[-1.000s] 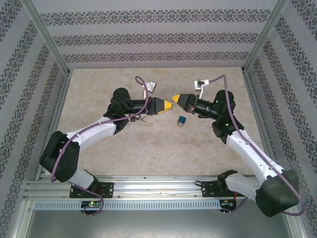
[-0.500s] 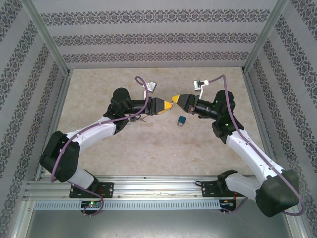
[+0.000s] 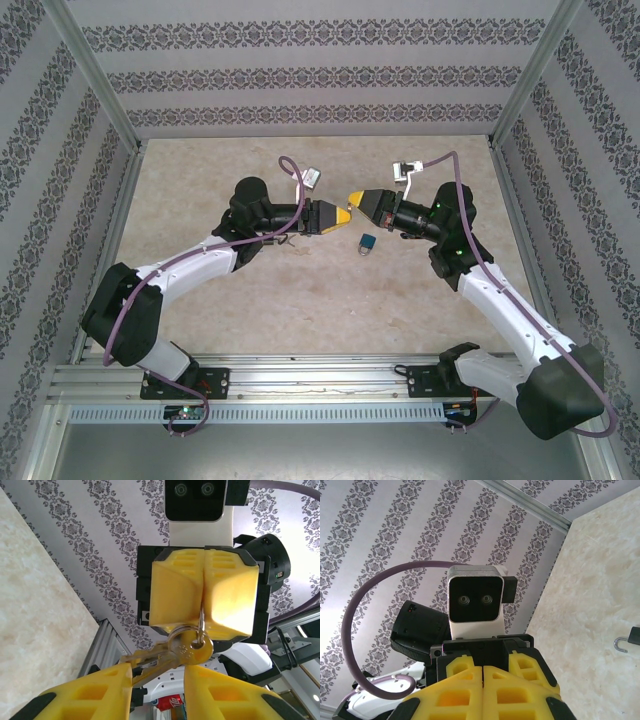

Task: Unlock with the key

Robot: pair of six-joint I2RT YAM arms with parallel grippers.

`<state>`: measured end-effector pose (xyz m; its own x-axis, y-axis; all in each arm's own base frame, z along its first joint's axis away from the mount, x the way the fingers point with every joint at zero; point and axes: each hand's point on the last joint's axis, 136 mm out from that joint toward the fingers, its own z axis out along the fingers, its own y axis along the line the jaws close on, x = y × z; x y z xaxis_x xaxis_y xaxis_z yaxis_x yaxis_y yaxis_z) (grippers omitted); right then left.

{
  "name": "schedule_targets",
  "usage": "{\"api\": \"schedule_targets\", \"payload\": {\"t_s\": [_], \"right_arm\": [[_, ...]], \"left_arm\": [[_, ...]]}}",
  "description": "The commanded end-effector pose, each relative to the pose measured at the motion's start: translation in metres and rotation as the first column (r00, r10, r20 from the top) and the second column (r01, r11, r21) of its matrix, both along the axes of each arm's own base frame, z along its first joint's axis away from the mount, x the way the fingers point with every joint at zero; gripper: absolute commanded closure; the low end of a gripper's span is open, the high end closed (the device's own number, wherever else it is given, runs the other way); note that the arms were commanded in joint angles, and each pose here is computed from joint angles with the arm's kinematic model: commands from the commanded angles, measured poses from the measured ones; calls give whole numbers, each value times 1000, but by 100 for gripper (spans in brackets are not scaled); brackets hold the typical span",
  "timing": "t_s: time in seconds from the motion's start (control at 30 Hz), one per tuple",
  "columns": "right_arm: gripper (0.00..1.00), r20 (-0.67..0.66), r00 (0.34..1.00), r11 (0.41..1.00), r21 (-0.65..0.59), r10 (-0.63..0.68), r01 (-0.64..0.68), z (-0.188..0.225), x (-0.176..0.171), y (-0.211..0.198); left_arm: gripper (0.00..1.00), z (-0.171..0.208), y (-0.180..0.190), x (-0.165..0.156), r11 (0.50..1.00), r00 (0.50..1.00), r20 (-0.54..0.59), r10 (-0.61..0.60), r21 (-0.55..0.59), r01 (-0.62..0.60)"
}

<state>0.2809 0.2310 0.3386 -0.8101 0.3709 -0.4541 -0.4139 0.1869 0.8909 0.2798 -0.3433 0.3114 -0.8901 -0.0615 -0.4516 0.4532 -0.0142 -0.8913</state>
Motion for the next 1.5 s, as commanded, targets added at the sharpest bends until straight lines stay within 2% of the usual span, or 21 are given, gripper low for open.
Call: {"api": "schedule_targets", "payload": {"t_s": [0.0, 0.3, 0.47, 0.8, 0.97, 1.0, 1.07, 1.23, 1.33, 1.47], "right_arm": [[100, 15, 1000, 1000, 7, -21, 21, 2, -1, -6], [100, 9, 1000, 1000, 7, -16, 16, -1, -3, -5], [100, 14, 1000, 1000, 8, -21, 21, -1, -4, -7], [100, 19, 999, 1000, 4, -31, 31, -3, -4, -14], [100, 45, 999, 1000, -17, -11, 12, -6, -7, -15], [96, 45, 999, 999, -34, -14, 15, -10, -6, -16], [80, 39, 998, 995, -88, -41, 44, -22, -3, -19], [73, 48, 995, 977, -192, -82, 90, -41, -1, -27], [65, 78, 992, 966, -234, -99, 114, -44, -1, -31], [60, 110, 991, 966, -238, -76, 101, -40, -4, -29]], "left_arm": [[69, 15, -3, -2, 1000, 998, 59, 8, -12, -8], [82, 14, -4, 4, 1000, 998, 58, 27, -10, -27], [85, 14, -2, 2, 1000, 998, 62, 30, -6, -29], [100, 13, 8, -2, 998, 995, 80, 51, 31, -54], [100, 10, 12, -3, 993, 994, 92, 58, 94, -66], [100, 8, 13, -4, 990, 994, 93, 57, 124, -69], [100, 0, 16, -5, 977, 995, 87, 52, 203, -69], [100, -15, 25, -12, 930, 997, 66, 26, 364, -48], [100, -21, 29, -16, 906, 999, 50, 6, 422, -27], [100, -25, 33, -20, 877, 999, 39, -22, 481, 1]]}}
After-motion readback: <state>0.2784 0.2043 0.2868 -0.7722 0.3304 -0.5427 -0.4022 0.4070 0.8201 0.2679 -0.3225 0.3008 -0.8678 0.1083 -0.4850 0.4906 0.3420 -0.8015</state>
